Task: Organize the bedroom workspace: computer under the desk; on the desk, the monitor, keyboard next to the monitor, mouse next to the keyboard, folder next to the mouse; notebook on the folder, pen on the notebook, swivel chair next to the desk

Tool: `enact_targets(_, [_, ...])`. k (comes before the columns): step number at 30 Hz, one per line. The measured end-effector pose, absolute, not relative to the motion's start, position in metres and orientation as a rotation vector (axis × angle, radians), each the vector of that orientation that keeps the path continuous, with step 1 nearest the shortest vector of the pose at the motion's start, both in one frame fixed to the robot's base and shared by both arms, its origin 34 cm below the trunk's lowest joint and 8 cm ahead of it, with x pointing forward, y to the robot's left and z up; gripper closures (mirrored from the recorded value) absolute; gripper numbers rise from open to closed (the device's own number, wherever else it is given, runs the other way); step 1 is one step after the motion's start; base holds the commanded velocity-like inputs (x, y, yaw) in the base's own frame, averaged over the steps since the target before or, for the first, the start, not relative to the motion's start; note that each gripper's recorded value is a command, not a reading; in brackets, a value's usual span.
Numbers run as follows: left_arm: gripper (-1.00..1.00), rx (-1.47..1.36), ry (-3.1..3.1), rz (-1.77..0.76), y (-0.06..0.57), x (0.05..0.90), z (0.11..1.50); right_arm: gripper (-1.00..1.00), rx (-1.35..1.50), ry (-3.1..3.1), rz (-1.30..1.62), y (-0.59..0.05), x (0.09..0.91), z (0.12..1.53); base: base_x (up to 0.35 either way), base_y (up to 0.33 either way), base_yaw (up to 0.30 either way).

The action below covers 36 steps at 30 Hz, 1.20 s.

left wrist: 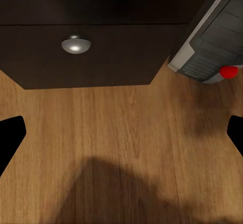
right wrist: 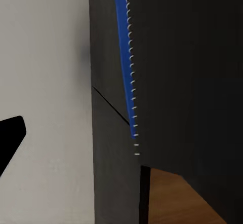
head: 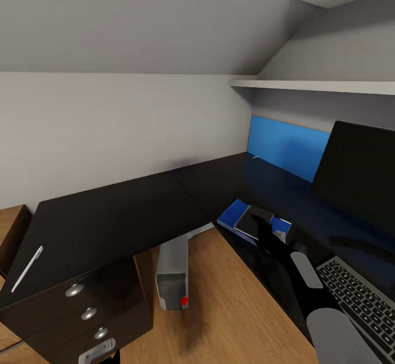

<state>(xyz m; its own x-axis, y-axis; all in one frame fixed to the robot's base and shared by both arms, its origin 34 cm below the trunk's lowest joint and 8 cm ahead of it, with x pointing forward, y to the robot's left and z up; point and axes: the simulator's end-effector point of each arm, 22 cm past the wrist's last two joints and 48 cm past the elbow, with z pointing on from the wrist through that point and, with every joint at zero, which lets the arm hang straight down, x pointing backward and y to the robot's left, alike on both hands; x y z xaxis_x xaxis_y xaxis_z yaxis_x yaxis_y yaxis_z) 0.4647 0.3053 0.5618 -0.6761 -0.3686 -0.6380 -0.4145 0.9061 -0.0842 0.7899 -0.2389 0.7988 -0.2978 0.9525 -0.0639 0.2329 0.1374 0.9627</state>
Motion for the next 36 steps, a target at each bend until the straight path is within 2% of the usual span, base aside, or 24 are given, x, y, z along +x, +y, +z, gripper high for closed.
enact_targets(31, [-1.0,-0.559,2.394,0.085,0.304,0.462,0.574,-1.0,1.158,1.66,1.211,-0.24,0.791,0.816,0.0,0.0,0.0])
enact_targets(36, [-1.0,-0.561,2.41,0.082,0.301,0.458,0.569,-1.0,1.158,1.66,1.211,-0.24,0.792,0.816,-0.138,-0.087,0.0])
